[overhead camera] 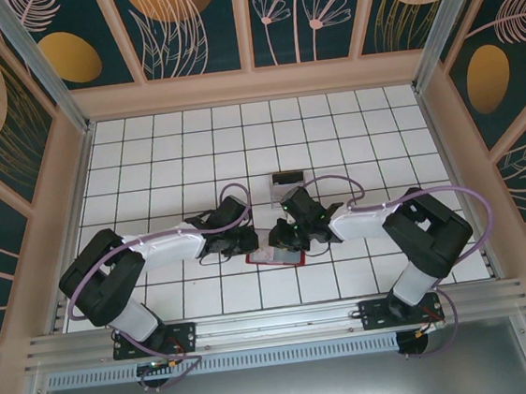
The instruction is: Take the credit cards out of the card holder
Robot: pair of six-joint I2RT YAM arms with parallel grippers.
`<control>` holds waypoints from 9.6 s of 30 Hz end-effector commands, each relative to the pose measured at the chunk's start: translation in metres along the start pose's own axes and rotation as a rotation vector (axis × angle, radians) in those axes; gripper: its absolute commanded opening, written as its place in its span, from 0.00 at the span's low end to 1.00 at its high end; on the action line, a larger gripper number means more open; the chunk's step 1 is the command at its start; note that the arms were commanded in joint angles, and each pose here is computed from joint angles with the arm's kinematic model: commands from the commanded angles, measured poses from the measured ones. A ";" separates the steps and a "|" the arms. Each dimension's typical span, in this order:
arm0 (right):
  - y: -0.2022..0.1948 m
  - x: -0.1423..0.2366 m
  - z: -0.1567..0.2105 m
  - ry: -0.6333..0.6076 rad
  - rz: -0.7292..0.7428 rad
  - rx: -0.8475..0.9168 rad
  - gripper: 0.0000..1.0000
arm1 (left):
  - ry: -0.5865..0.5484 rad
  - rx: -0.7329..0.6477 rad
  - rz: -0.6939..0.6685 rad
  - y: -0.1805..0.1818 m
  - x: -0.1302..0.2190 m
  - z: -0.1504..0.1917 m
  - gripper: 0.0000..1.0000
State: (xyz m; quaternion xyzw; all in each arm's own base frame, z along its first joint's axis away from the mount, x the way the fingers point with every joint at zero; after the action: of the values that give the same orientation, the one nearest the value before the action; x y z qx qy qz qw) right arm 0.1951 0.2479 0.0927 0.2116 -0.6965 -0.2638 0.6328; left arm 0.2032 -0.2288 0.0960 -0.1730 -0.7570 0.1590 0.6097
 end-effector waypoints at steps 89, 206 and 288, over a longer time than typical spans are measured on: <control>0.057 0.119 -0.110 0.105 0.391 1.655 0.00 | -0.165 0.071 -0.037 0.004 0.039 -0.022 0.25; 0.102 0.017 -0.020 -0.124 0.349 0.384 0.24 | -0.241 0.183 -0.059 0.084 0.067 -0.067 0.25; 0.074 0.012 0.000 -0.103 -0.011 0.267 0.30 | 0.096 0.041 0.118 0.027 0.024 -0.016 0.17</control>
State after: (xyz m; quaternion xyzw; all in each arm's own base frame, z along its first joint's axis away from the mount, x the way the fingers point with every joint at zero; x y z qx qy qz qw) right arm 0.1966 0.3035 0.1335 0.2834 -0.7433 -0.1790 0.5789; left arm 0.2159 -0.1892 0.1045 -0.2051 -0.7206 0.2114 0.6277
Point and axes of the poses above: each hand's point on the last joint's axis, 136 mm out from that joint toward the fingers, its own x axis back along the fingers, its own y axis along the line the jaws close on, z = x × y, the point moved 9 cm from there along x, back along the fingers, and after that the axes turned 1 degree about x, right-handed, at the moved point
